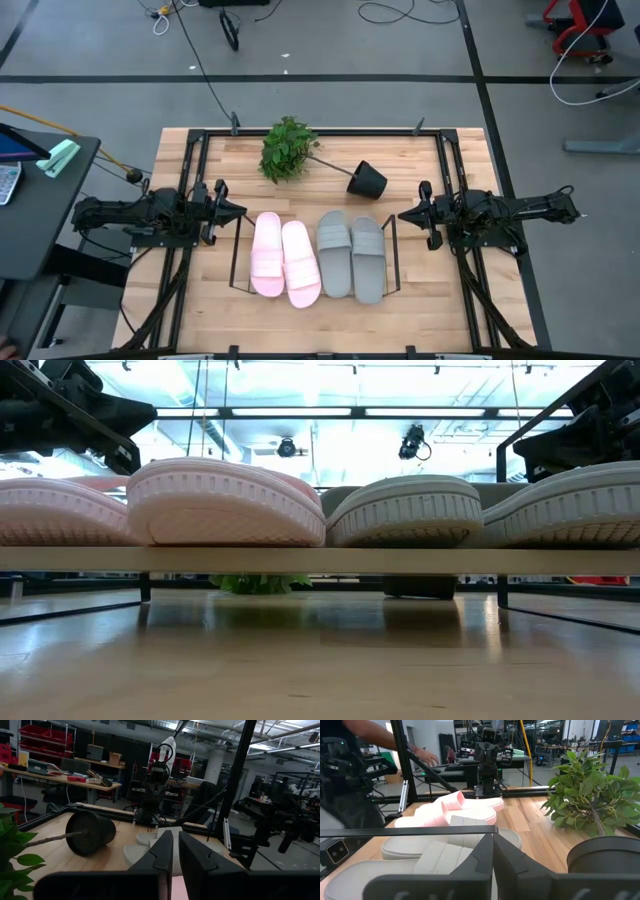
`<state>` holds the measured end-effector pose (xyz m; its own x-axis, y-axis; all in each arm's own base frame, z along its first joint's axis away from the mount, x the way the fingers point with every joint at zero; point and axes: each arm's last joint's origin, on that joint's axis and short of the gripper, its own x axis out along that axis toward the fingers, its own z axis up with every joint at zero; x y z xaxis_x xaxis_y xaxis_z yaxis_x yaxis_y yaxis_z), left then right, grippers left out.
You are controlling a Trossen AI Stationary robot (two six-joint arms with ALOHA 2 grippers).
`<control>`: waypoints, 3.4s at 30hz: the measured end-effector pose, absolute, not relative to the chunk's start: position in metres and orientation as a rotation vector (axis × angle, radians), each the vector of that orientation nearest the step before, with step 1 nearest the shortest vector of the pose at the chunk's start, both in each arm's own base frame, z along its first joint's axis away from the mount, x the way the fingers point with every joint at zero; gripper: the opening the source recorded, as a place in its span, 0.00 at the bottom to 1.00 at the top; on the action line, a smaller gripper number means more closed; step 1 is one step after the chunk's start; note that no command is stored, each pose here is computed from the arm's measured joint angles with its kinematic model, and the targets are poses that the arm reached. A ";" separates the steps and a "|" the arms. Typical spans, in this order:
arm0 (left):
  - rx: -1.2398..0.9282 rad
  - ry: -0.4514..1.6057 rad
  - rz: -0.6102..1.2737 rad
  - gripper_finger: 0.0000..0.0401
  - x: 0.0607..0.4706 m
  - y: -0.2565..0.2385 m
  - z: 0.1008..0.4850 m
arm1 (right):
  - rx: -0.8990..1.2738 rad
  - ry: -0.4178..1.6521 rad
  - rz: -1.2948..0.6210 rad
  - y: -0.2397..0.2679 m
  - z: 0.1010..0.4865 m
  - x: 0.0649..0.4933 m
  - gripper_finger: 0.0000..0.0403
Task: Pick and place slides into the shelf
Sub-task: Return to Home Position
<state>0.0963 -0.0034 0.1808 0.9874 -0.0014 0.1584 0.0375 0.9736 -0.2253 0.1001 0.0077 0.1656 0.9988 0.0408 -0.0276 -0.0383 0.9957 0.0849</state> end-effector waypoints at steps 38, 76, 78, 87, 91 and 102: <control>-0.230 -0.158 -0.020 0.05 0.096 -0.003 0.181 | 0.085 0.030 0.040 0.008 0.166 0.100 0.04; -0.230 -0.158 -0.020 0.09 0.096 -0.003 0.181 | 0.084 0.030 0.040 0.008 0.166 0.100 0.04; -0.230 -0.158 -0.020 0.09 0.096 -0.003 0.181 | 0.085 0.030 0.040 0.008 0.166 0.100 0.04; -0.230 -0.158 -0.020 0.05 0.096 -0.003 0.181 | 0.084 0.029 0.040 0.008 0.166 0.100 0.04; -0.230 -0.158 -0.020 0.05 0.096 -0.003 0.181 | 0.085 0.029 0.040 0.008 0.166 0.100 0.04; -0.230 -0.158 -0.020 0.09 0.096 -0.003 0.181 | 0.085 0.029 0.040 0.008 0.166 0.100 0.04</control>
<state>0.0963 -0.0034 0.1807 0.9874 -0.0015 0.1581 0.0375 0.9736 -0.2253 0.1001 0.0077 0.1656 0.9988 0.0408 -0.0276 -0.0383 0.9956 0.0852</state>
